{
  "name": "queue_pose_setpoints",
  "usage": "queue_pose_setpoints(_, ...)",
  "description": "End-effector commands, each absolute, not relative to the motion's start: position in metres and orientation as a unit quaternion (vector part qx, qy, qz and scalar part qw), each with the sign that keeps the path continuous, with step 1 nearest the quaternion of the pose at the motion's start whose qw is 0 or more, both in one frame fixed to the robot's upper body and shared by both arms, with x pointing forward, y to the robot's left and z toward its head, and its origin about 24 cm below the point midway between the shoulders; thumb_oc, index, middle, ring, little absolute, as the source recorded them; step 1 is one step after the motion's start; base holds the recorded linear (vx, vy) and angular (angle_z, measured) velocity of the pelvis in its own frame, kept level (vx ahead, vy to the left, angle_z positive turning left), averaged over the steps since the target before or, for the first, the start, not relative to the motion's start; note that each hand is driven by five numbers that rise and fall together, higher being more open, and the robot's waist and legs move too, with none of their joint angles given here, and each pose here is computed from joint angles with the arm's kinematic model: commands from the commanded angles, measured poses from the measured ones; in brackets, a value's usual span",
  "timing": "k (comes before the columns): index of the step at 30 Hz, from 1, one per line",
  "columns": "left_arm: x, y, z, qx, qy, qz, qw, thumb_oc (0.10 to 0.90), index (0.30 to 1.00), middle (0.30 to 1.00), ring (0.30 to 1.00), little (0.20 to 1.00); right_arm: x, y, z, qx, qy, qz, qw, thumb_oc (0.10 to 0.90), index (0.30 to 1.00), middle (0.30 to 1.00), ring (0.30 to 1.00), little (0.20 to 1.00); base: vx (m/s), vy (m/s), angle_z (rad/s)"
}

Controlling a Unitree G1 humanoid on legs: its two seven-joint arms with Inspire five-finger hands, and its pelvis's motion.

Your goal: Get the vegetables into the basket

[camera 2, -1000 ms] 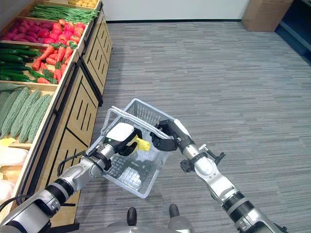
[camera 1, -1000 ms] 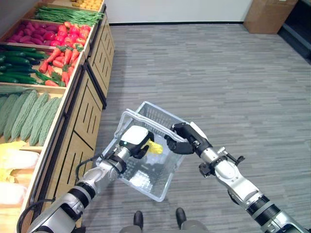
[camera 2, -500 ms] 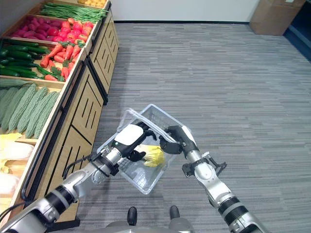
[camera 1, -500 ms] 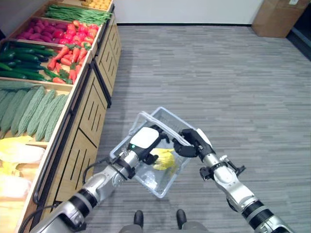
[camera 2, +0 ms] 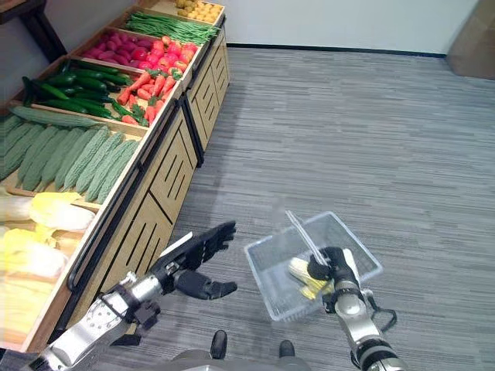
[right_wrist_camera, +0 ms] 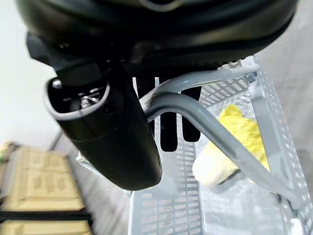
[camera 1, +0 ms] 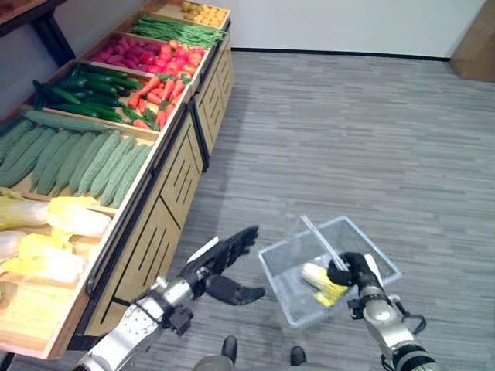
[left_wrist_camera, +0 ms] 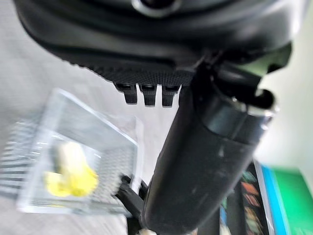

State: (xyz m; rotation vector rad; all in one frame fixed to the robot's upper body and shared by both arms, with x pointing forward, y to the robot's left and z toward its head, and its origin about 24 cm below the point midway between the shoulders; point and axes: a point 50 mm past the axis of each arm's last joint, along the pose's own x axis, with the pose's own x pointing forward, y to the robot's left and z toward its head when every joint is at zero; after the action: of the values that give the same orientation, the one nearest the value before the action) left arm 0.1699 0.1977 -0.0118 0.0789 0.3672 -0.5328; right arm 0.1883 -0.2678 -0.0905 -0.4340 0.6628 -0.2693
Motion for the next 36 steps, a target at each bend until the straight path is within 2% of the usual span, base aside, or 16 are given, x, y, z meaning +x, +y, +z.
queue_pose_setpoints(1, 0.181, 0.211, -0.007, 0.07, 0.143, -0.235, 0.959, 0.9, 1.0, 1.0, 1.0, 1.0, 0.224, -0.289, -0.048, -0.23, 0.202, -0.166, 0.938, 0.4, 0.3, 0.3, 0.3, 0.3, 0.0, 0.011, 0.11)
queue_pose_setpoints(3, 0.154, 0.244, -0.054, 0.119, 0.25, -0.155, 0.948, 0.9, 1.0, 1.0, 1.0, 1.0, 0.197, -0.307, -0.065, -0.228, 0.258, -0.193, 0.919, 0.4, 0.3, 0.3, 0.3, 0.3, 0.0, 0.032, 0.09)
queue_pose_setpoints(5, 0.115, 0.272, -0.098, 0.159, 0.368, -0.064, 0.914, 0.9, 1.0, 1.0, 1.0, 1.0, 0.17, -0.32, -0.079, -0.213, 0.309, -0.219, 0.901, 0.4, 0.3, 0.3, 0.3, 0.3, 0.0, 0.053, 0.04)
queue_pose_setpoints(10, 0.064, 0.289, -0.141, 0.19, 0.516, 0.049, 0.834, 0.9, 1.0, 1.0, 1.0, 1.0, 0.142, -0.321, -0.097, -0.193, 0.362, -0.228, 0.883, 0.4, 0.3, 0.3, 0.3, 0.3, -0.01, 0.054, 0.07)
queue_pose_setpoints(11, 0.064, 0.288, -0.141, 0.19, 0.516, 0.049, 0.834, 0.9, 1.0, 1.0, 1.0, 1.0, 0.142, -0.321, -0.097, -0.193, 0.361, -0.228, 0.883, 0.4, 0.3, 0.3, 0.3, 0.3, 0.0, 0.052, 0.08)
queue_pose_setpoints(15, 0.038, 0.291, -0.15, 0.22, 0.579, 0.092, 0.779, 0.9, 1.0, 1.0, 1.0, 1.0, 0.133, -0.314, -0.107, -0.184, 0.386, -0.222, 0.876, 0.4, 0.3, 0.3, 0.3, 0.3, 0.02, 0.064, 0.0)
queue_pose_setpoints(17, 0.036, 0.287, -0.153, 0.237, 0.59, 0.093, 0.766, 0.9, 1.0, 1.0, 1.0, 1.0, 0.132, -0.311, -0.111, -0.183, 0.399, -0.22, 0.871, 0.4, 0.3, 0.3, 0.3, 0.3, 0.02, 0.107, -0.12)
queue_pose_setpoints(23, 0.043, 0.277, -0.156, 0.235, 0.584, 0.073, 0.773, 0.9, 1.0, 1.0, 1.0, 1.0, 0.126, -0.315, -0.116, -0.169, 0.426, -0.237, 0.857, 0.4, 0.3, 0.3, 0.3, 0.3, 0.02, 0.12, -0.15)
queue_pose_setpoints(31, 0.069, 0.276, -0.151, 0.25, 0.551, 0.066, 0.793, 0.9, 1.0, 1.0, 1.0, 1.0, 0.152, -0.308, -0.11, -0.144, 0.4, -0.244, 0.872, 0.4, 0.3, 0.3, 0.3, 0.3, 0.04, 0.117, 0.03)
queue_pose_setpoints(36, 0.068, 0.275, -0.152, 0.246, 0.555, 0.069, 0.792, 0.9, 1.0, 1.0, 1.0, 1.0, 0.169, -0.308, -0.102, -0.152, 0.377, -0.24, 0.882, 0.4, 0.3, 0.3, 0.3, 0.3, 0.22, -0.09, 0.15)
